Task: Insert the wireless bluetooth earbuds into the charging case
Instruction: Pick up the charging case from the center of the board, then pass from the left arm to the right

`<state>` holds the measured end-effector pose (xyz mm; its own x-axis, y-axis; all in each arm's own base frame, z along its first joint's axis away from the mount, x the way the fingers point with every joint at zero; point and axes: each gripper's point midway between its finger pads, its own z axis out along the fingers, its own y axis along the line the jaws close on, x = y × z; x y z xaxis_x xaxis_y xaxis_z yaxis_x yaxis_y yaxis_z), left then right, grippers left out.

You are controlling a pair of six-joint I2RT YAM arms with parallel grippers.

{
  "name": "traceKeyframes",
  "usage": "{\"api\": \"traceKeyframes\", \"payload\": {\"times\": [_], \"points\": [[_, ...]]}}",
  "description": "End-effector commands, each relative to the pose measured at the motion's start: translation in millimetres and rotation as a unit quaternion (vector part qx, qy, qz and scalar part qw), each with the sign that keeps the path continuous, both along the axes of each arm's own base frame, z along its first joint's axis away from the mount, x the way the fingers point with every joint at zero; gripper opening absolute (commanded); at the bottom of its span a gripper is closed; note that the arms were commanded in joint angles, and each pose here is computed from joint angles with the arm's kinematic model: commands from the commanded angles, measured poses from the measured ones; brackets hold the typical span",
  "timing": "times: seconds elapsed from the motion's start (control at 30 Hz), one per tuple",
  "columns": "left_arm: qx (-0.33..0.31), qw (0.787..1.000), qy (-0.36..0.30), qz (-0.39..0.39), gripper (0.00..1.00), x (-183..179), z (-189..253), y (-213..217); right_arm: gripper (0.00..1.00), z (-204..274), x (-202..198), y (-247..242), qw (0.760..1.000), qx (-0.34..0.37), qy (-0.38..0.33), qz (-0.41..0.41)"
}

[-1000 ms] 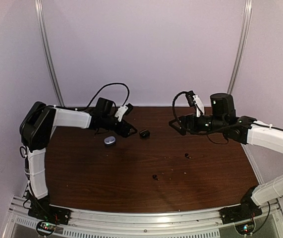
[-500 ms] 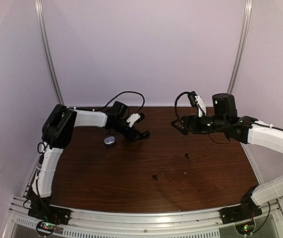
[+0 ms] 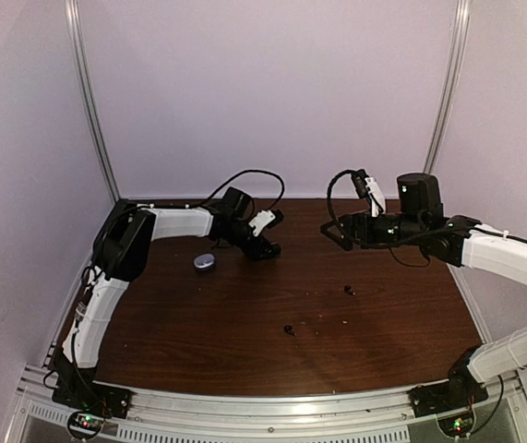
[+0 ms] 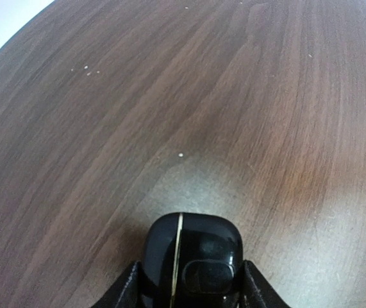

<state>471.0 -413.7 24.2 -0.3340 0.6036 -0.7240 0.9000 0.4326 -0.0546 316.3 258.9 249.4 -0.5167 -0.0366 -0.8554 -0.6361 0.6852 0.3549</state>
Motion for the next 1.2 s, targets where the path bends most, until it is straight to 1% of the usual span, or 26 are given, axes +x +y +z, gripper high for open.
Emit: {"api": "traceKeyframes", "payload": {"times": [0.0,0.07,0.17,0.33,0.37,0.43,0.5,0.57,0.63,0.73,0.9,1.03,1.17], "points": [[0.035,0.999,0.021,-0.001,0.42,-9.0,-28.1,7.9,1.00,3.7,-3.1,-5.3,1.000,0.003,-0.007,0.000],[0.039,0.999,0.020,-0.003,0.36,-12.8,-27.1,11.6,1.00,3.3,-4.2,-5.1,1.000,0.004,-0.006,0.001],[0.020,1.000,-0.001,-0.009,0.27,-20.2,-9.3,13.3,1.00,1.5,-4.5,-5.0,1.000,0.008,-0.002,0.002],[-0.048,0.996,-0.068,-0.020,0.22,-39.0,55.5,13.8,1.00,4.0,-7.3,-3.8,1.000,0.027,-0.001,0.004],[-0.053,0.996,-0.071,-0.023,0.22,-48.0,64.6,16.4,1.00,5.9,-9.2,-2.7,0.999,0.032,-0.003,0.009],[-0.084,0.990,-0.109,-0.030,0.21,-60.5,93.7,13.8,0.99,6.1,-15.2,-0.8,0.999,0.041,-0.004,0.022],[-0.102,0.984,-0.137,-0.039,0.21,-80.4,116.5,10.8,0.96,2.4,-20.2,2.0,0.998,0.051,0.007,0.033],[-0.118,0.979,-0.164,-0.040,0.20,-97.5,139.5,9.5,0.87,0.5,-24.8,8.6,0.996,0.067,0.019,0.052],[-0.131,0.973,-0.188,-0.040,0.20,-113.7,161.0,8.2,0.82,0.6,-31.9,15.6,0.993,0.088,0.032,0.074],[-0.152,0.961,-0.228,-0.045,0.19,-142.5,197.4,5.3,0.76,9.9,-39.5,22.8,0.988,0.115,0.040,0.094],[-0.163,0.946,-0.273,-0.058,0.19,-182.6,229.6,-3.7,0.71,24.4,-52.9,36.1,0.981,0.139,0.044,0.132],[-0.142,0.938,-0.308,-0.079,0.18,-208.0,236.0,-13.2,0.68,31.9,-60.5,45.5,0.975,0.150,0.051,0.156],[-0.121,0.932,-0.329,-0.092,0.18,-220.4,236.2,-19.2,0.65,37.1,-67.9,54.3,0.971,0.145,0.057,0.180]]}}
